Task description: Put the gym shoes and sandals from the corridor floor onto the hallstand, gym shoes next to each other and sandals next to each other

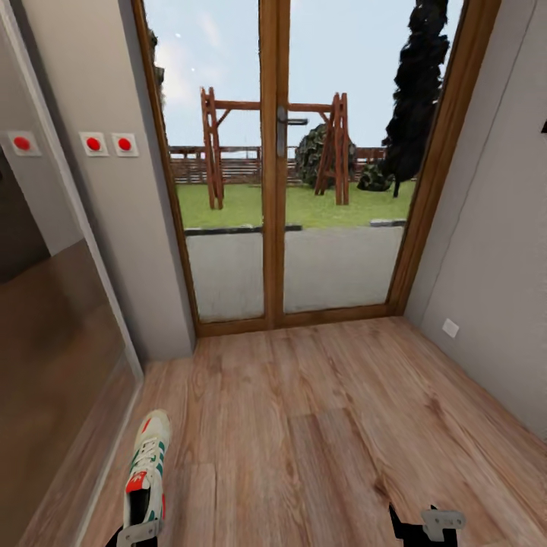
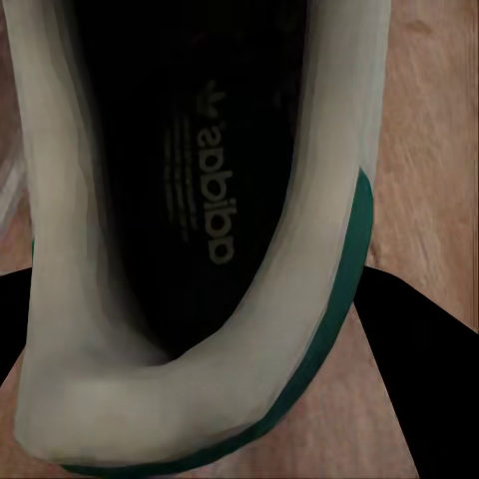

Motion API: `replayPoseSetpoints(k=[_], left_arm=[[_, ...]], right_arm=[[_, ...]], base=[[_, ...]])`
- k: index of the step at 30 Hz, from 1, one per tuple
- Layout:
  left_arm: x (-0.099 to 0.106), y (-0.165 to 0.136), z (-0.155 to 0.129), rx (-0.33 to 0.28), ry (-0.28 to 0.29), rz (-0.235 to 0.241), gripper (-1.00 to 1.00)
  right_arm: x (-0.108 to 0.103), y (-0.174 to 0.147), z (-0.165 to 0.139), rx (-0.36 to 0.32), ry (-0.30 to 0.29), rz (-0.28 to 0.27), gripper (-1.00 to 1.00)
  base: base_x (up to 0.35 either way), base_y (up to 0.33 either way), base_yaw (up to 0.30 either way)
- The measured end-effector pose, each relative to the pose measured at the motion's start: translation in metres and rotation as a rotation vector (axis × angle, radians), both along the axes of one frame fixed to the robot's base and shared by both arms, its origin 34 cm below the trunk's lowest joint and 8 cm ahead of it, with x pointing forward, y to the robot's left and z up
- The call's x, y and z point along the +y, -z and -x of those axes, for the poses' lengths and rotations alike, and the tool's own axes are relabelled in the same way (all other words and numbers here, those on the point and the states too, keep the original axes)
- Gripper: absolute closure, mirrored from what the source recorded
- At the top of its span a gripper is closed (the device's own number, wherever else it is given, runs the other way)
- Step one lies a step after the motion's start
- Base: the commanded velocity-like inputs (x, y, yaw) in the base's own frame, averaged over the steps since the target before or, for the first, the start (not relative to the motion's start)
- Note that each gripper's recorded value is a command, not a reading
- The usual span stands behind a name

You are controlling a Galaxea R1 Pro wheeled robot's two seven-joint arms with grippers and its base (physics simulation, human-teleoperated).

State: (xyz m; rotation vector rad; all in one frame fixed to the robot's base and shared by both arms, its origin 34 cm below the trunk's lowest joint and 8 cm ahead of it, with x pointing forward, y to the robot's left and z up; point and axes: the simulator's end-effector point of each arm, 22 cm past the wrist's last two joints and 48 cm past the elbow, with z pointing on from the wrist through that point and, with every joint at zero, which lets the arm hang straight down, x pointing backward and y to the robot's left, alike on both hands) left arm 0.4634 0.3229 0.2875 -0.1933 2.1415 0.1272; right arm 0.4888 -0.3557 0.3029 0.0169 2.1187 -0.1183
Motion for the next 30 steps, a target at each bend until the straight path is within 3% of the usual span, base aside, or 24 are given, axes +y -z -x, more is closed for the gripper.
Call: replayPoseSetpoints(k=[18, 30], left_arm=[[0.0000, -0.0001, -0.0001, -0.001, 0.000, 0.000, 1.00], [-0.0003, 0.0002, -0.0001, 0.000, 0.002, -0.001, 1.00]], right_arm=[[0.0000, 0.0002, 0.0003, 0.000, 0.000, 0.000, -1.00], [0.0000, 0.0003, -0.0001, 0.000, 0.000, 0.000, -1.00]], base=[[0.327, 0.111, -0.279], [0.052, 0.019, -0.279]])
